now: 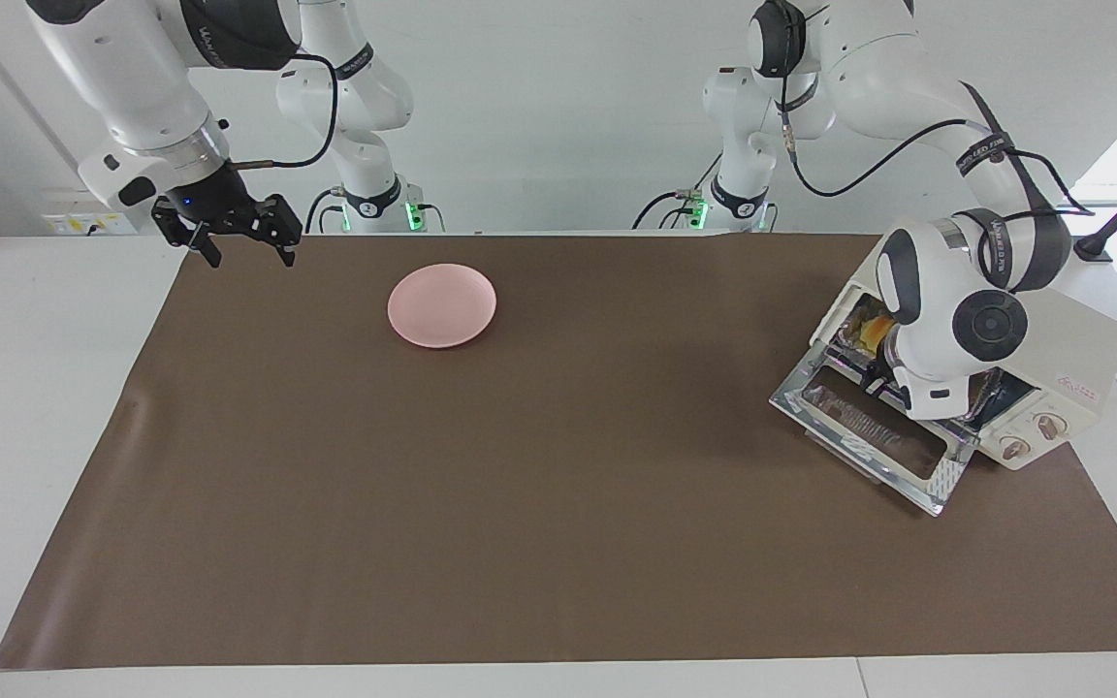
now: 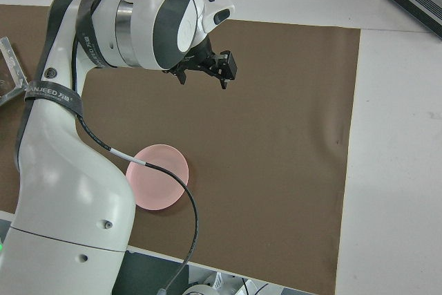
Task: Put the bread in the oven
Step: 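Open the left gripper and lift it away from the oven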
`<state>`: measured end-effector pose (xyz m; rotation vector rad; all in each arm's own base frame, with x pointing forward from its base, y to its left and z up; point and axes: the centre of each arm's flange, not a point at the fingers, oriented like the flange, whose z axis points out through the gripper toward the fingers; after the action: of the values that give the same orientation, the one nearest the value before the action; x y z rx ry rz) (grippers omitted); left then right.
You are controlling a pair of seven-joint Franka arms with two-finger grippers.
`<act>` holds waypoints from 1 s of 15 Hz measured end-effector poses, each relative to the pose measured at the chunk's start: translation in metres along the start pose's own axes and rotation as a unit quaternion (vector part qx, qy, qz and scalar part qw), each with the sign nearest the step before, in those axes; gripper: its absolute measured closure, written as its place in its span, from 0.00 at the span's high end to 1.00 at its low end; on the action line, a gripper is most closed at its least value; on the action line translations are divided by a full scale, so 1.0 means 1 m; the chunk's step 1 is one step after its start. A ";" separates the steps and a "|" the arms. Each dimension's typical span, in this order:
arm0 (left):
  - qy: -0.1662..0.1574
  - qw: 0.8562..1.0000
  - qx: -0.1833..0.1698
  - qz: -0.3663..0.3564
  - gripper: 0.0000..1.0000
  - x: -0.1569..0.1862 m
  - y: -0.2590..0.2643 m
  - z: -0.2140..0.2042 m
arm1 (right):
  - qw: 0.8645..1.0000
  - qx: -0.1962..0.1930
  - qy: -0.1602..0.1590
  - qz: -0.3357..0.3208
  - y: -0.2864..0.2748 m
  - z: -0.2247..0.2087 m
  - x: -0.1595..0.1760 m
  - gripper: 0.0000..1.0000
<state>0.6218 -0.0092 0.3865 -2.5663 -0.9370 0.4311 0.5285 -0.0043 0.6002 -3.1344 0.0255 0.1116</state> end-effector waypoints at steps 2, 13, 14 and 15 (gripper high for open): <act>-0.002 1.000 0.000 0.013 0.02 0.002 -0.002 0.001 | 1.000 0.000 0.000 0.000 0.000 0.000 0.000 1.00; 0.089 0.985 -0.047 0.139 1.00 -0.016 0.021 -0.053 | 1.000 0.000 0.000 0.000 0.000 0.000 0.000 1.00; 0.102 0.982 -0.054 0.149 1.00 -0.022 0.024 -0.067 | 1.000 0.000 0.000 0.000 0.000 0.000 0.000 1.00; 0.114 0.978 -0.064 0.161 1.00 -0.027 0.021 -0.082 | 1.000 0.000 0.000 0.000 0.000 0.000 0.000 1.00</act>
<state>0.6468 -0.0611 0.4544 -2.8189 -0.4854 0.1593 0.5284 -0.0043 0.6002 -3.1344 0.0255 0.1117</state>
